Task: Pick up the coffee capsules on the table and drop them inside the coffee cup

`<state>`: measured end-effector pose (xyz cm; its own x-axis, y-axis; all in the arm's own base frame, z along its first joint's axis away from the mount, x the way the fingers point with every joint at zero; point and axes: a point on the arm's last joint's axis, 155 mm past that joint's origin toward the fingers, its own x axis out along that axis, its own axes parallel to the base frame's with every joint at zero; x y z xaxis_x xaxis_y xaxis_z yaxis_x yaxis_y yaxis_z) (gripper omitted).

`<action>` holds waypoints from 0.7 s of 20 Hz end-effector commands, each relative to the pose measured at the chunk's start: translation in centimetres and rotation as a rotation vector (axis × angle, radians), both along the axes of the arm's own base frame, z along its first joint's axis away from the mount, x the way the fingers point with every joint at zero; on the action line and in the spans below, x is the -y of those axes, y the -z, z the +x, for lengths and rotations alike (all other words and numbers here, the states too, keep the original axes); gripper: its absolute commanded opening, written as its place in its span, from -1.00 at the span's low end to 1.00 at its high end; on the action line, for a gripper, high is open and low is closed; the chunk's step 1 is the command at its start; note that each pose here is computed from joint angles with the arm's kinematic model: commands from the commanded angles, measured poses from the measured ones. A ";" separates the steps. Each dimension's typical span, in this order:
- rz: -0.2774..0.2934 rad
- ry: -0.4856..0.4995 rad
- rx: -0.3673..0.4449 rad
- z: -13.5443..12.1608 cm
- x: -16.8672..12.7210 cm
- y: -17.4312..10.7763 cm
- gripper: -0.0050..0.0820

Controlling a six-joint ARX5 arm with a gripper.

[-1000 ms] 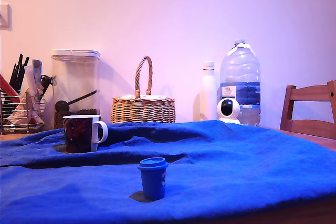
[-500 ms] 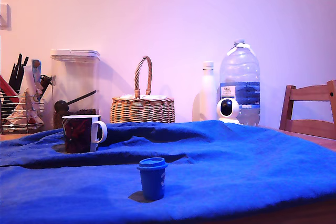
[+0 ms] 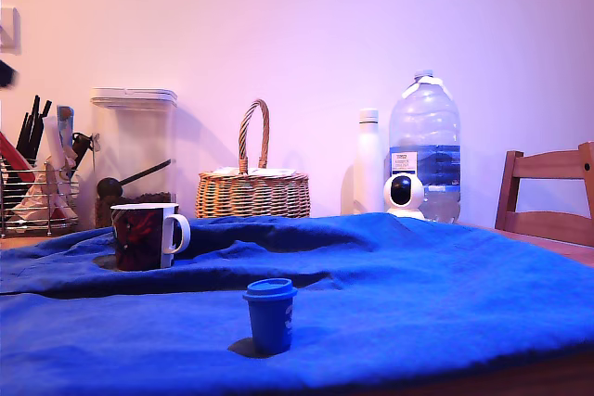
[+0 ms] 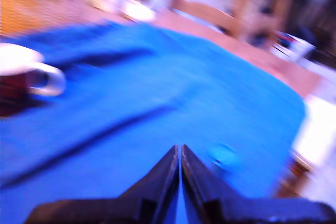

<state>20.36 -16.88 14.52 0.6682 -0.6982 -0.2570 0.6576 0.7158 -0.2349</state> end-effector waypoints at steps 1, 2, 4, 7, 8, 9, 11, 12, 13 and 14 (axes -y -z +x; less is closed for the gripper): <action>0.018 0.033 -0.019 -0.7 0.6 1.5 -0.93; 0.026 0.052 -0.028 -1.1 1.0 2.0 -0.93; 0.039 0.089 -0.044 -1.9 1.7 2.8 -0.93; 0.050 0.119 -0.064 -2.7 2.1 3.3 -0.93; 0.053 0.120 -0.067 -2.7 2.1 3.4 -0.93; 0.053 0.117 -0.065 -2.6 2.1 3.4 -0.93; 0.054 0.104 -0.059 -2.4 1.9 3.3 -0.79; 0.053 0.094 -0.061 -2.3 1.8 3.3 -0.46; 0.058 0.079 -0.060 -2.1 1.6 3.4 -0.04; 0.059 0.073 -0.068 -2.1 1.5 3.5 0.34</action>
